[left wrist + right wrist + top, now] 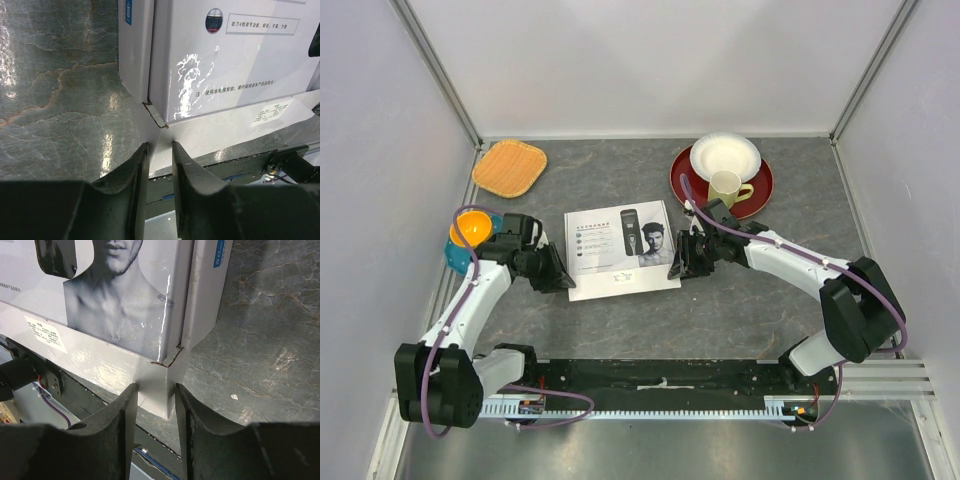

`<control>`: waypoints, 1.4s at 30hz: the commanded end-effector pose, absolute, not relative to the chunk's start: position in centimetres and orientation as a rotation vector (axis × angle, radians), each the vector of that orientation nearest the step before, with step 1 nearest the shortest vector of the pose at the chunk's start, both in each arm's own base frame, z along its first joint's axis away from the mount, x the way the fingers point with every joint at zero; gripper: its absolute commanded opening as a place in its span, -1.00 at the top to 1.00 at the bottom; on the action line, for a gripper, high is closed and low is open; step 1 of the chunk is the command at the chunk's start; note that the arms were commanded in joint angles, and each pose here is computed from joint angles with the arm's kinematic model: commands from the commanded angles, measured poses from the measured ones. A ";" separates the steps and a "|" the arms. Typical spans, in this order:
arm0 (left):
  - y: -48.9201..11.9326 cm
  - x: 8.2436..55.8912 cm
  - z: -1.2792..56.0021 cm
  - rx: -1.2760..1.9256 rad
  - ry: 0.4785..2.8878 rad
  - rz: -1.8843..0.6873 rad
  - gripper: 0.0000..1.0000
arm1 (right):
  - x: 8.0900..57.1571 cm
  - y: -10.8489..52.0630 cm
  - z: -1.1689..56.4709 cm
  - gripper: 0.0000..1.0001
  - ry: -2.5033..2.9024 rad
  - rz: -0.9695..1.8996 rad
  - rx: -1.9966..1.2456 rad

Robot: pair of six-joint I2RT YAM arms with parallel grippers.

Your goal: Sort the hair-cutting tools

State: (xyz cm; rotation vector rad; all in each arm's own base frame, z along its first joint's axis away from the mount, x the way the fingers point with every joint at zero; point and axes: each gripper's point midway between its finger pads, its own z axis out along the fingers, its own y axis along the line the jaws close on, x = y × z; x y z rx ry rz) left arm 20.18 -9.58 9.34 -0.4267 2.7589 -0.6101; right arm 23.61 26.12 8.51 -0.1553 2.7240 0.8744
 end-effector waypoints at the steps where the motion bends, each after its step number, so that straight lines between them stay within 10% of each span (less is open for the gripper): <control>1: -10.2 21.3 9.5 -0.447 2.718 -0.640 0.37 | 24.0 26.4 8.6 0.13 2.697 0.868 -0.161; 22: -10.3 21.2 9.0 -0.442 2.737 -0.619 0.23 | 24.2 26.1 8.2 -0.22 2.687 0.744 -0.217; 42: -9.1 22.3 7.2 -0.559 2.671 -0.479 0.28 | 25.6 24.8 5.4 0.11 2.675 0.601 -0.110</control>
